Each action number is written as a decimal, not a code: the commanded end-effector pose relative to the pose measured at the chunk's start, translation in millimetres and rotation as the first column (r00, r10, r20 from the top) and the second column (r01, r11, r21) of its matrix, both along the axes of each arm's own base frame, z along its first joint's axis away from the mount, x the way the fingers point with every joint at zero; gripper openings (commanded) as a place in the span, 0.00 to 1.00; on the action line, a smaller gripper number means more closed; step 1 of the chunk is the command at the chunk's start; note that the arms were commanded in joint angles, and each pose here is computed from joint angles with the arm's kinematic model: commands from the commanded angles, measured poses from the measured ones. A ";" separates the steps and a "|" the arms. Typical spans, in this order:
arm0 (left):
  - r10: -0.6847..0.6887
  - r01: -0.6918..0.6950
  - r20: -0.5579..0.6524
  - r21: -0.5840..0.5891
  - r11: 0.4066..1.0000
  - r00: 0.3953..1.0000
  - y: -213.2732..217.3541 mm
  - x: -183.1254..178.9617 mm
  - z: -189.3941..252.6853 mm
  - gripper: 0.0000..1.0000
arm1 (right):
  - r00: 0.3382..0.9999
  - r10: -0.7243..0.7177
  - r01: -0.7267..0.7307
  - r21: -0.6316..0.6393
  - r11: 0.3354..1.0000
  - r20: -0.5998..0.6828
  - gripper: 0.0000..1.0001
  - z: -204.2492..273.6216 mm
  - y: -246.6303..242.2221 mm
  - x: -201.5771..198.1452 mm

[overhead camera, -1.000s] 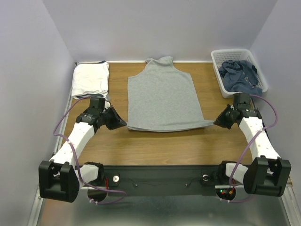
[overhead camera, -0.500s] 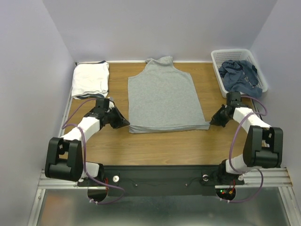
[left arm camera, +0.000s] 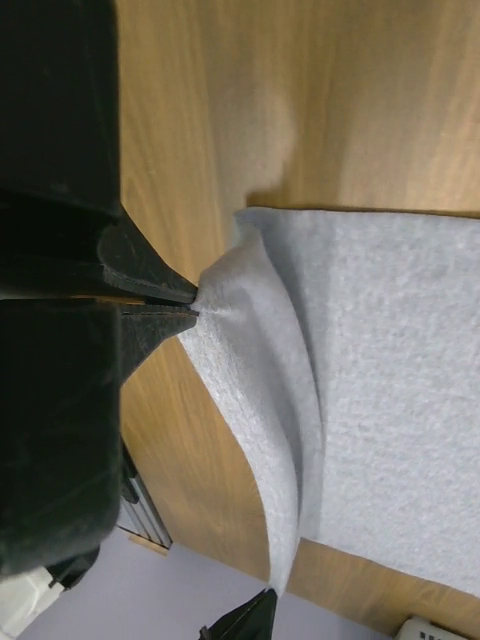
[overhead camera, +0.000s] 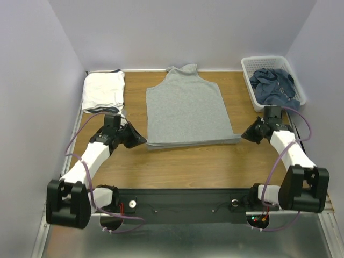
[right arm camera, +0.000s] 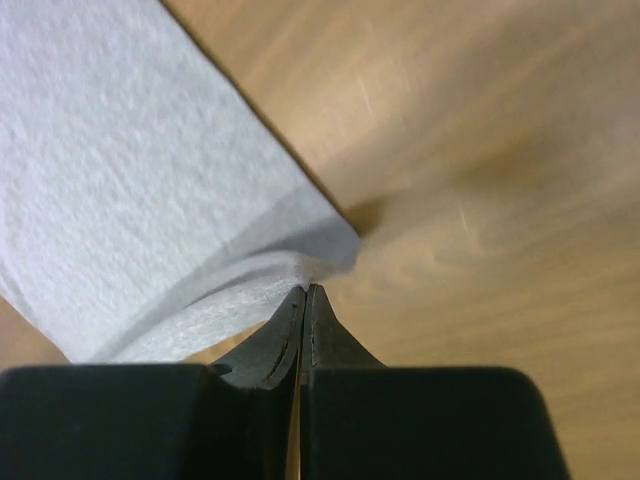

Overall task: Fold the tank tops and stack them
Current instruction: Flatten the tank top out, then fold the tank top

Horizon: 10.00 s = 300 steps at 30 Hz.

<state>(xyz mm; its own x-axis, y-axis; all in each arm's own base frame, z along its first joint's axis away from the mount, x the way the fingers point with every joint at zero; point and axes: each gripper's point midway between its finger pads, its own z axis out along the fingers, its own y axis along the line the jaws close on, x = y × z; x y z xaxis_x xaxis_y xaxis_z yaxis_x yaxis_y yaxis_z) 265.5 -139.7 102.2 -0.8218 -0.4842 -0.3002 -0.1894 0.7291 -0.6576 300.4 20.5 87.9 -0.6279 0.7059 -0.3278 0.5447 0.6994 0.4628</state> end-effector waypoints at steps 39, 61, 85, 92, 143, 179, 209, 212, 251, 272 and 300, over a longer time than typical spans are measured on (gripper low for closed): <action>0.055 -0.119 0.268 0.230 0.966 0.962 35.9 289.5 24.7 0.47 | 0.572 0.803 -0.708 -0.396 0.585 0.165 0.30 25.6 433.7 -63.5; 0.020 -0.076 0.252 0.215 0.974 0.968 29.4 293.6 7.7 0.46 | 0.493 0.869 -0.787 -0.405 0.465 0.039 0.34 -43.5 460.0 -122.2; 0.071 -0.113 0.225 0.182 0.977 0.972 17.3 274.4 -18.7 0.51 | 0.439 0.898 -0.866 -0.248 0.433 0.035 0.04 -10.4 379.3 -180.2; 0.065 -0.108 0.191 0.225 0.968 0.979 17.8 273.9 -38.0 0.51 | 0.442 0.896 -0.867 -0.235 0.439 0.043 0.03 -6.2 377.2 -182.5; 0.278 -0.402 0.341 0.377 0.835 0.898 83.7 320.1 16.4 0.00 | 0.340 0.923 -0.935 -0.037 0.352 0.179 0.00 31.9 462.9 -175.6; 0.163 -0.280 0.366 0.294 0.914 0.916 -56.6 341.4 16.8 0.00 | 0.656 0.737 -0.749 0.017 0.663 0.161 0.00 -1.0 316.4 -156.5; 0.275 -0.390 0.359 0.300 0.871 0.892 -14.9 325.0 37.1 0.33 | 0.649 0.729 -0.705 -0.189 0.684 0.217 0.37 27.7 318.1 -123.6; 0.288 -0.391 0.336 0.296 0.872 0.897 0.6 321.7 25.7 0.31 | 0.608 0.770 -0.737 -0.223 0.638 0.193 0.36 22.6 340.1 -124.3; 0.066 -0.177 0.360 0.284 0.942 0.931 -14.2 376.8 2.4 0.32 | 0.459 0.875 -0.855 -0.192 0.482 0.154 0.45 3.0 436.1 -136.1; 0.114 -0.217 0.484 0.163 0.962 0.868 -73.6 225.6 120.2 0.52 | 0.799 0.490 -0.441 -0.214 0.872 0.350 0.49 76.0 140.6 224.3; -0.496 0.438 0.267 0.251 0.863 0.826 -263.2 -50.9 22.9 0.47 | 0.738 0.585 -0.575 -0.141 0.806 0.337 0.47 -38.1 168.1 307.0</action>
<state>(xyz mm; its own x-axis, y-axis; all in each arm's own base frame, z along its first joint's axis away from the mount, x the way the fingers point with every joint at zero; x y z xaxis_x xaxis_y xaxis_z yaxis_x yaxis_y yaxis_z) 212.3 -385.6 102.3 -0.8116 0.0285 -0.5835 0.3734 0.7934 -0.4806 600.0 170.6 48.0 -0.7711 0.2480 -0.5865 -0.1095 0.8556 0.5059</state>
